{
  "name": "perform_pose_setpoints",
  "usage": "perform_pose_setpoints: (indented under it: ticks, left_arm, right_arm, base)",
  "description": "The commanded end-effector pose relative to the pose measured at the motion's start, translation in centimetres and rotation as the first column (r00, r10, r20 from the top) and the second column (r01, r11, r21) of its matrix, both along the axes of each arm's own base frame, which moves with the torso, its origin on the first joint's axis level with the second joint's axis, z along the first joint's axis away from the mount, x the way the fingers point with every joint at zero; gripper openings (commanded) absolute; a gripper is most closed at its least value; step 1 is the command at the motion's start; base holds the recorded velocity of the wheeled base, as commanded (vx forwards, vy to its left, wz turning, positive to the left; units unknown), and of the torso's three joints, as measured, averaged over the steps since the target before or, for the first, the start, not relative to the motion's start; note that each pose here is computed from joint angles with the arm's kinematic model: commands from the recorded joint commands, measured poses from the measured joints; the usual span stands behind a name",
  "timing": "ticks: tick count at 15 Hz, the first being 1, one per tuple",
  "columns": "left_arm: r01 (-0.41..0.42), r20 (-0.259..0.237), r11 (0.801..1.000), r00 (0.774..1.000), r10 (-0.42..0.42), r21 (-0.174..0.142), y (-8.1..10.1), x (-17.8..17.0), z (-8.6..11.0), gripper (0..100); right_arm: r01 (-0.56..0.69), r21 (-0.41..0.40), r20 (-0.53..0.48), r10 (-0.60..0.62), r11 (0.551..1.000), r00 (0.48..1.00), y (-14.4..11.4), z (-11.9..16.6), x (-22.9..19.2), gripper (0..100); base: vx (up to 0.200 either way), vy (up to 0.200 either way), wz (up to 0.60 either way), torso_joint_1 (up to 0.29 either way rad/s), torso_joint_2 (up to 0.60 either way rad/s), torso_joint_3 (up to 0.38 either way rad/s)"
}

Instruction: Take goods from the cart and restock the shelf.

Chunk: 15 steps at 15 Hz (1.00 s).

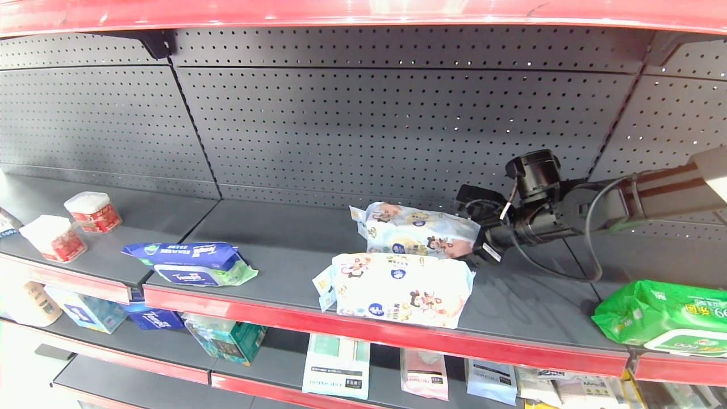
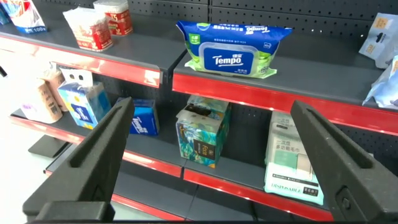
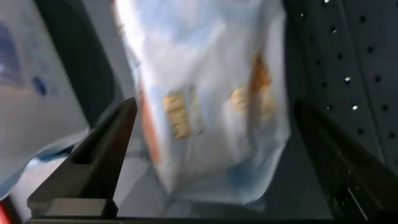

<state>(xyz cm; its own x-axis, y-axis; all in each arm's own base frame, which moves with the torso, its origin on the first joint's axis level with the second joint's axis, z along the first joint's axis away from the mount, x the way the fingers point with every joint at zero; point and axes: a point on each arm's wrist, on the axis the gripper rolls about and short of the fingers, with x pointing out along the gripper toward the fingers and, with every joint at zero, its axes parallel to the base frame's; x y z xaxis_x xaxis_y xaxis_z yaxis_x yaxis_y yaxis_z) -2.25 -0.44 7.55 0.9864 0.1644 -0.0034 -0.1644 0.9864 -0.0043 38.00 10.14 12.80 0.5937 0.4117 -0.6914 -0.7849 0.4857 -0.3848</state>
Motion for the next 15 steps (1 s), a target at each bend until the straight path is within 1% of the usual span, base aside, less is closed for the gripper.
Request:
perform_pose_setpoints:
  ticks: [1,4,7,11,14,15]
  left_arm:
    - [-0.001,0.000,1.000,1.000,0.001,0.000,0.0,0.0,0.0,100]
    - [-0.001,0.000,1.000,1.000,0.001,0.000,0.0,0.0,0.0,100]
    - [-0.001,0.000,1.000,1.000,0.001,0.000,0.0,0.0,0.0,100]
    - [-0.001,0.000,1.000,1.000,0.001,0.000,0.0,0.0,0.0,100]
    - [-0.001,0.000,1.000,1.000,0.001,0.000,0.0,0.0,0.0,100]
    - [-0.001,0.000,1.000,1.000,0.001,0.000,0.0,0.0,0.0,100]
  right_arm:
    - [0.001,0.001,-0.012,-0.001,1.000,1.000,-0.4,0.1,-0.9,100]
    - [-0.004,0.005,-0.008,0.004,1.000,1.000,-0.2,0.3,-0.8,100]
    - [-0.002,0.028,0.019,0.001,1.000,1.000,0.1,1.1,-0.2,100]
    - [-0.003,0.034,0.016,0.002,0.999,1.000,0.4,0.3,1.1,100]
    - [-0.022,0.036,0.012,0.022,0.999,1.000,0.4,-0.1,1.4,100]
    - [-0.032,0.043,0.011,0.031,0.999,0.999,0.5,-0.2,1.5,0]
  base:
    - [0.000,0.000,0.00,0.000,0.00,0.000]
    - [0.000,0.000,0.00,0.000,0.00,0.000]
    - [0.000,0.000,0.00,0.000,0.00,0.000]
    - [0.000,0.000,0.00,0.000,0.00,0.000]
    - [0.000,0.000,0.00,0.000,0.00,0.000]
    - [0.000,0.000,0.00,0.000,0.00,0.000]
